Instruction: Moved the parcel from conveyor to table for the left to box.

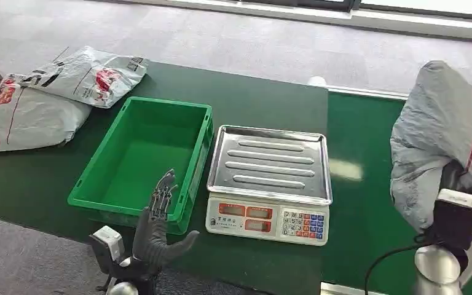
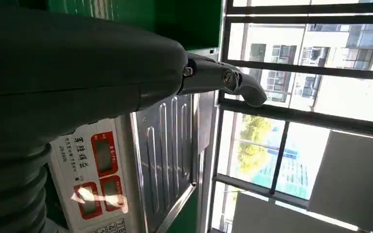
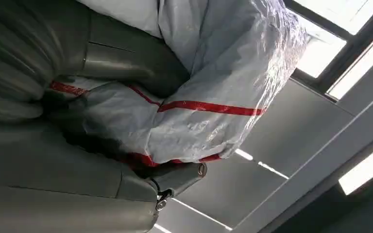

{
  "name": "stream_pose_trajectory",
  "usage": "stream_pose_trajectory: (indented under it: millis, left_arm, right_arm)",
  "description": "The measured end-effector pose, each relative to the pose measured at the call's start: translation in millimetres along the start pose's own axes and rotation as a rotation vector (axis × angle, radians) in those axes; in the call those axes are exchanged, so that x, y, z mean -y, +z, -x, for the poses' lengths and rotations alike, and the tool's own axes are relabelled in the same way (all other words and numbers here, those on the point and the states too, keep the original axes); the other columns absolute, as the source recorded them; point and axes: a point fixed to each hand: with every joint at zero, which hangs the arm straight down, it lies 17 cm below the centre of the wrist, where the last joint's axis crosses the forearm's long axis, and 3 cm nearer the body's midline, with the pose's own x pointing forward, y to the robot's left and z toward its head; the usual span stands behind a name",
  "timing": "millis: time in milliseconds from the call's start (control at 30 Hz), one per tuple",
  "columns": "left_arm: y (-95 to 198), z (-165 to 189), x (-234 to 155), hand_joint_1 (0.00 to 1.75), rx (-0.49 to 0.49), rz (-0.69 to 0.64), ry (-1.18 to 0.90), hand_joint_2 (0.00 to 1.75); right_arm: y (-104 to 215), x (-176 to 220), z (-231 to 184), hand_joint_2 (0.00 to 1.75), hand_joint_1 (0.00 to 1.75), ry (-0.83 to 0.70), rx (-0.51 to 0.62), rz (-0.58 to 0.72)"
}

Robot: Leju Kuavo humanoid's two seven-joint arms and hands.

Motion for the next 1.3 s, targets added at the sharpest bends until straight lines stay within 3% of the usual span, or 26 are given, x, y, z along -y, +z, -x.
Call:
stream_pose_trajectory:
  millis: [200,433,700,1033,1300]
  left_arm:
    - [1,1,1,0.00,0.000,0.007,0.005,1.75]
    - [3,4,4,0.00,-0.002,0.021,0.010,1.75]
    - [-8,4,16,0.00,0.021,0.073,0.012,1.75]
    - [-12,8,19,0.00,0.018,0.087,0.010,1.75]
    - [-11,10,17,0.00,0.005,0.086,0.003,1.75]
  right_arm:
    - [6,-2,-2,1.75,1.75,-0.040,-0.019,-0.019]
    - [23,-47,-9,1.75,1.75,-0.168,-0.064,-0.205]
    - [60,-161,-72,1.75,1.75,-0.304,-0.002,-0.535]
    - [90,-227,-116,1.75,1.75,-0.420,0.004,-0.698]
    - [95,-241,-122,1.75,1.75,-0.454,-0.020,-0.722]
